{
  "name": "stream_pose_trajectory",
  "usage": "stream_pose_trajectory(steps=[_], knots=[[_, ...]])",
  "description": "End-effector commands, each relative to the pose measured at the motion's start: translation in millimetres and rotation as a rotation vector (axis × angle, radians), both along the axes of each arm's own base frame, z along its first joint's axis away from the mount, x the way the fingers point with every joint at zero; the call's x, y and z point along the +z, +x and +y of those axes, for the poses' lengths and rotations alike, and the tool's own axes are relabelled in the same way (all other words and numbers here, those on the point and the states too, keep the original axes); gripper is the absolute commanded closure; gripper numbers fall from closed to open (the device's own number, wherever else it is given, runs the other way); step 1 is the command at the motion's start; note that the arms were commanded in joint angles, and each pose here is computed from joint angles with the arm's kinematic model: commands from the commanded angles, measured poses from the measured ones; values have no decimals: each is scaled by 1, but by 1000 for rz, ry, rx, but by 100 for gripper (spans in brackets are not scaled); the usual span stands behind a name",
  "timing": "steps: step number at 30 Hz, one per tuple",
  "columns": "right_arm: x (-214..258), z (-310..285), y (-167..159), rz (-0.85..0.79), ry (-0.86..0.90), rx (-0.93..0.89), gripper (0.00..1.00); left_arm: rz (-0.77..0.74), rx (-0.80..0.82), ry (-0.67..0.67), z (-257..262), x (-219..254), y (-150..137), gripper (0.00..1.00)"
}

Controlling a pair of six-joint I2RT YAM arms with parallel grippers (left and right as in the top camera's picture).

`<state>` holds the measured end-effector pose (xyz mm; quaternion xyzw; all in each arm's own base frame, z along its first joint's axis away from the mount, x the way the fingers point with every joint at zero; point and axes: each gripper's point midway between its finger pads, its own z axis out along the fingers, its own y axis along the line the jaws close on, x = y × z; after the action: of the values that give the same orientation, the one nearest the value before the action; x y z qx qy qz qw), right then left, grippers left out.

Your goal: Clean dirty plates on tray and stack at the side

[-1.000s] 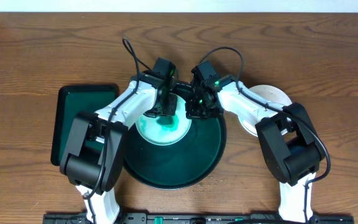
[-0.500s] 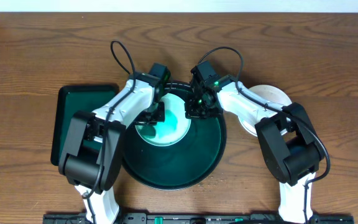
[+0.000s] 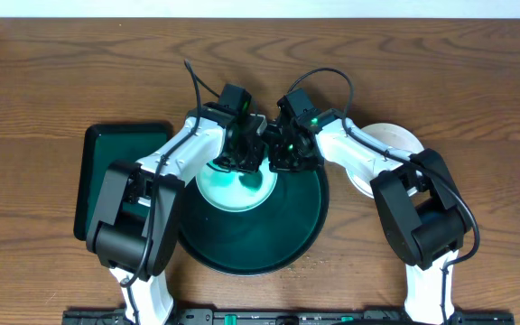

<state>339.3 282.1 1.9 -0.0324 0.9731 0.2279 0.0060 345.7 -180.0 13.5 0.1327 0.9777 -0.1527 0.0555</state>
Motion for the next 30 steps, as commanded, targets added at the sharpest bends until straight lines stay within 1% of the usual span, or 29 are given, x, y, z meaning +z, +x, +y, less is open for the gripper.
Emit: stream_pose_trajectory(steps=[1, 3, 5, 7, 10, 14, 16, 19, 20, 22, 24, 28, 30], knots=[[-24, -11, -13, 50, -68, -14, 99, -82, 196, 285, 54, -13, 21, 93], [-24, -11, -13, 50, -68, -14, 99, -117, 326, 435, 84, -10, 24, 93], [-24, -11, -13, 50, -68, -14, 99, -135, 429, 561, 109, -5, 20, 93], [-24, -11, -13, 50, -68, -14, 99, -120, 452, 612, 118, -3, 12, 93], [-24, -11, -13, 50, -68, -14, 99, -53, 435, 603, 115, -6, -2, 92], [-24, -11, -13, 50, -68, -14, 99, 105, 399, 473, 90, -14, -29, 92], [-24, -11, -13, 50, -68, -14, 99, 200, 362, 357, 68, -16, -43, 93], [-24, -11, -13, 50, -68, -14, 99, 304, 216, 120, 25, -10, -58, 93], [-24, -11, -13, 50, -68, -14, 99, 329, 153, 20, 8, -5, -62, 93], [-24, -11, -13, 50, -68, -14, 99, 345, 59, -136, -16, 6, -66, 93], [-24, -11, -13, 50, -68, -14, 99, 329, 38, -193, -25, 10, -62, 92], [-24, -11, -13, 50, -68, -14, 99, 249, 30, -215, -29, 9, -44, 92], [-24, -11, -13, 50, -68, -14, 99, 194, 34, -199, -28, 7, -32, 93]])
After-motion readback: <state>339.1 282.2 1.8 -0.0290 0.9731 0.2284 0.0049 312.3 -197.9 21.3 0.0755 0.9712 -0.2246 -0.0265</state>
